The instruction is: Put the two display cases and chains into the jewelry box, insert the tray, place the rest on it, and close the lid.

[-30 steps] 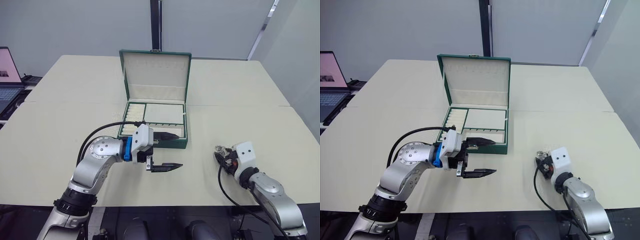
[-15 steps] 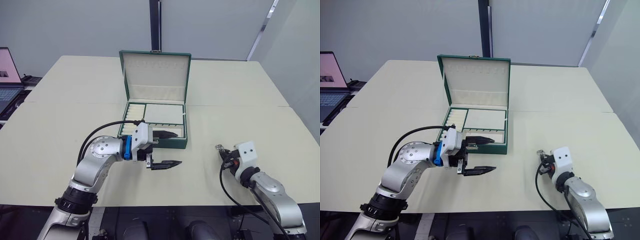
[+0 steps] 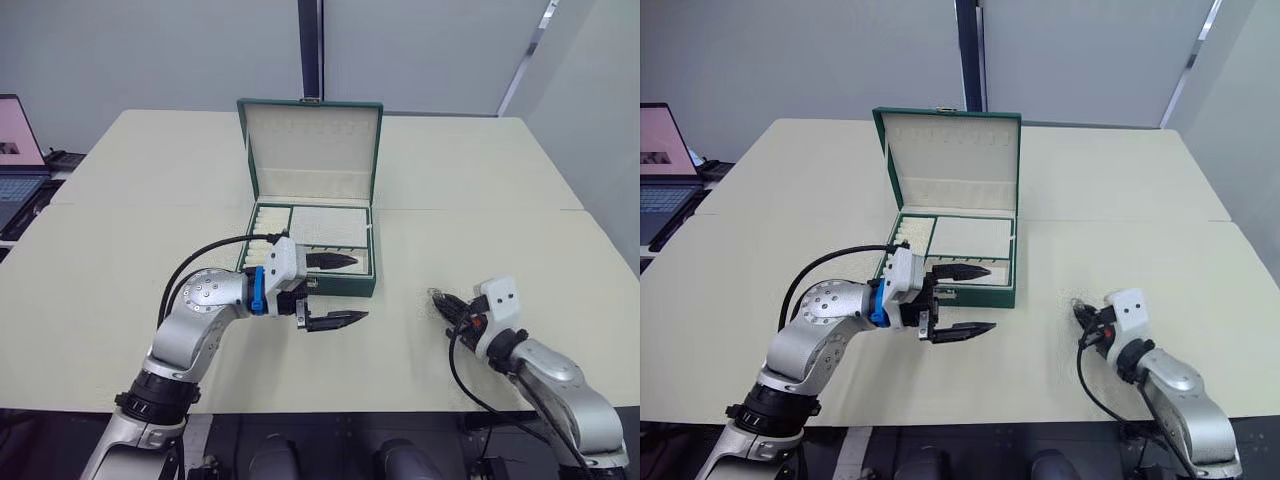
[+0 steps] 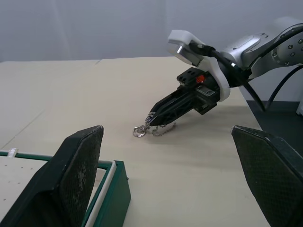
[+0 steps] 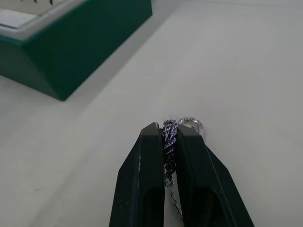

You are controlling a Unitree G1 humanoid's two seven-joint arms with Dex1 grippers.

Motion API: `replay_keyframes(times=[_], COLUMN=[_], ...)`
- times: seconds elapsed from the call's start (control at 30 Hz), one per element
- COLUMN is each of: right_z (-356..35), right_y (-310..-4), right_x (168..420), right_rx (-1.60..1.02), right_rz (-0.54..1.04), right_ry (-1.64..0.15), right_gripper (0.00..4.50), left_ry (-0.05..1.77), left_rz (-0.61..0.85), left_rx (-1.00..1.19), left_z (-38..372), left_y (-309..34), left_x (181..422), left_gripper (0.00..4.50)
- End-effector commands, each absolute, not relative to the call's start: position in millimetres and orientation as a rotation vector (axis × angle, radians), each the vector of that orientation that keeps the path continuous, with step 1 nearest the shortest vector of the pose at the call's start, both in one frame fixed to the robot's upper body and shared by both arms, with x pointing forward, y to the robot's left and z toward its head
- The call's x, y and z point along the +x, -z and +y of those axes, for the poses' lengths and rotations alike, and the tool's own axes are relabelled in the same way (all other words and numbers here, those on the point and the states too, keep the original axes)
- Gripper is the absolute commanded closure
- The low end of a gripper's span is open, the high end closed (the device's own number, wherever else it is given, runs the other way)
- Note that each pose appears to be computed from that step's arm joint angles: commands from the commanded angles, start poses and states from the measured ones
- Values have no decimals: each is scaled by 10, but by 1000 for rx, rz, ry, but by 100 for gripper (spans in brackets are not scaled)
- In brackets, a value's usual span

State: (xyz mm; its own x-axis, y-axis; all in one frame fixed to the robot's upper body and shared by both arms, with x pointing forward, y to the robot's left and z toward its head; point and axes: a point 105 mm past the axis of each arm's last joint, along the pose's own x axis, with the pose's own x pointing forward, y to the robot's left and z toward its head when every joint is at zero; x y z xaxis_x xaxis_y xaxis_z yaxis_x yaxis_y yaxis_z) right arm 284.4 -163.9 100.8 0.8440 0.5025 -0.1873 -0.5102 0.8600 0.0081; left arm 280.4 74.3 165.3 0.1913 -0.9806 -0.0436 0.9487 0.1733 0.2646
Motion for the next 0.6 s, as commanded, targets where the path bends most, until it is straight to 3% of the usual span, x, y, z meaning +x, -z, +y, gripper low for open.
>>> replay_keyframes(times=[0.03,0.6], right_z=[-1563,-814], right_y=[-1402,-2535], right_x=[2869,2942], right_rx=[-50,-48], right_rz=[54,-174], right_ry=[-607,-1054], right_gripper=[440,440], left_ry=[1338,962], left_rz=[-208,-138], left_rx=[242,139], left_z=[773,1352], left_y=[-1788,-1708], left_x=[2790,2546], left_gripper=[0,0])
